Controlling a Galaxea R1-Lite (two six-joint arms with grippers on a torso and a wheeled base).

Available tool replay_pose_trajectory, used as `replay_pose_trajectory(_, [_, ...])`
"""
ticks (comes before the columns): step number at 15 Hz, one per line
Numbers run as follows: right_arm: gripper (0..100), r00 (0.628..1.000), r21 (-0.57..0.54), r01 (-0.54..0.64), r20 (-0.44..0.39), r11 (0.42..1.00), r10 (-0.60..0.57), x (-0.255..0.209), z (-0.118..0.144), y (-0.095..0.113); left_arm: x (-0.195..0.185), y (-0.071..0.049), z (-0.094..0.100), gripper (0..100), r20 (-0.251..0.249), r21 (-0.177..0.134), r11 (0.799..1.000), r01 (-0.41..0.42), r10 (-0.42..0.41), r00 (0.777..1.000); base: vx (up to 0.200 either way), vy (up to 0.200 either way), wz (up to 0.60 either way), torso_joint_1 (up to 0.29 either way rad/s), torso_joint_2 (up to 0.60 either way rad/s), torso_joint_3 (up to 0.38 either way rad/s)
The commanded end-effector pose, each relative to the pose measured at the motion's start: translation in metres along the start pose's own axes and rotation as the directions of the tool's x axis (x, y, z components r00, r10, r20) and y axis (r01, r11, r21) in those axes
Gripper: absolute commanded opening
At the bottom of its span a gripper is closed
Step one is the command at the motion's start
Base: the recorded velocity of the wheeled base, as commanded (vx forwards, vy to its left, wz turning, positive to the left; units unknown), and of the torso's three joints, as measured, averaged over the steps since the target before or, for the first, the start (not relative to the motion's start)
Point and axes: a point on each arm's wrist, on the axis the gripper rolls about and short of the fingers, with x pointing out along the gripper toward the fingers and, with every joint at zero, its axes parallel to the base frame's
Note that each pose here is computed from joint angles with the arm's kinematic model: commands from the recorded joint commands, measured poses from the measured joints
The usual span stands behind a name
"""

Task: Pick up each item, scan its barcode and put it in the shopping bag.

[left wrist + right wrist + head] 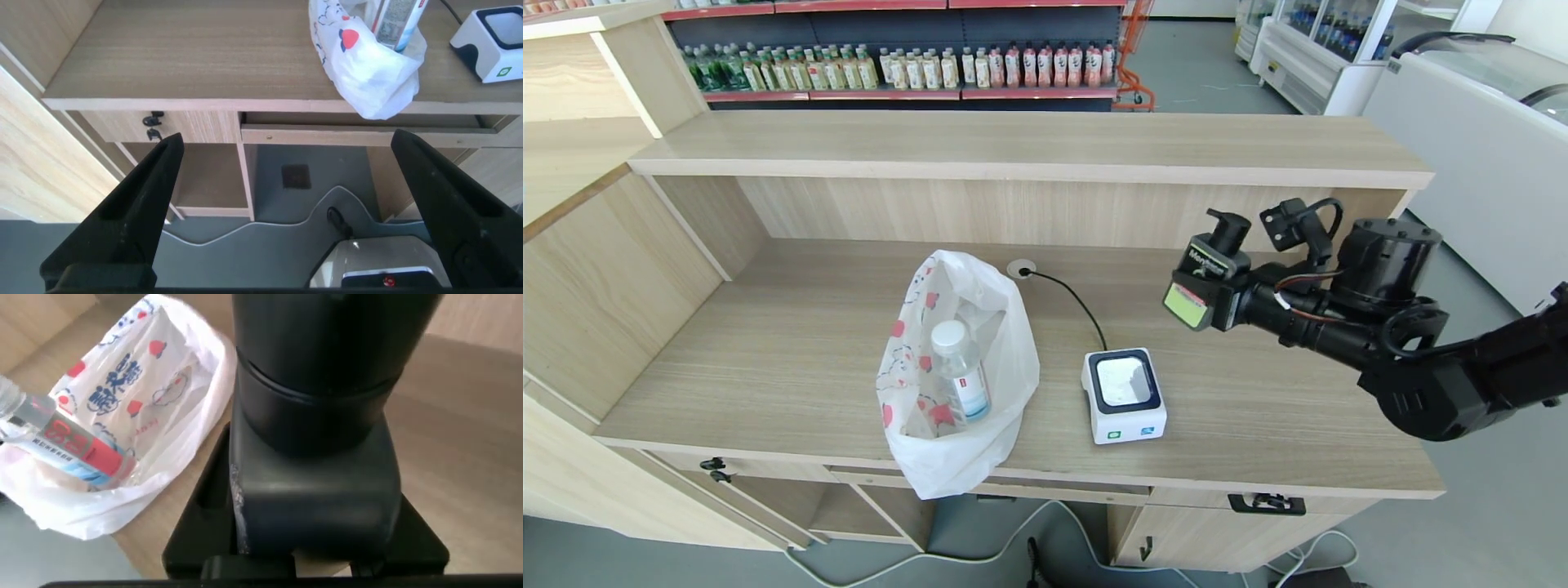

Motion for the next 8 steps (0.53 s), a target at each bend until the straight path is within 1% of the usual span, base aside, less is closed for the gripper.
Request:
replay_pose_trajectory(1, [0,0.996,-0.061,0.057,0.072,0.997,-0.052,-0.004,0.009,-0.01,0.0,0.0,0.0,100,0.0,0.0,1.0,0.0,0.0,1.0,0.0,0.2,0.0,0.002,-0.01,-0.002])
replay_pose_trajectory(4, [0,0.993,-0.078,0.063,0.108,0.995,-0.055,-0.007,0.02,-0.01,0.0,0.0,0.0,100,0.0,0.0,1.0,0.0,0.0,1.0,0.0,0.2,0.0,0.006,0.01,0.001])
replay_pose_trajectory(8, [0,0.992,-0.081,0.058,0.117,0.995,-0.049,-0.009,0.024,-0.007,0.0,0.0,0.0,100,0.0,0.0,1.0,0.0,0.0,1.0,0.0,0.2,0.0,0.0,0.01,0.0])
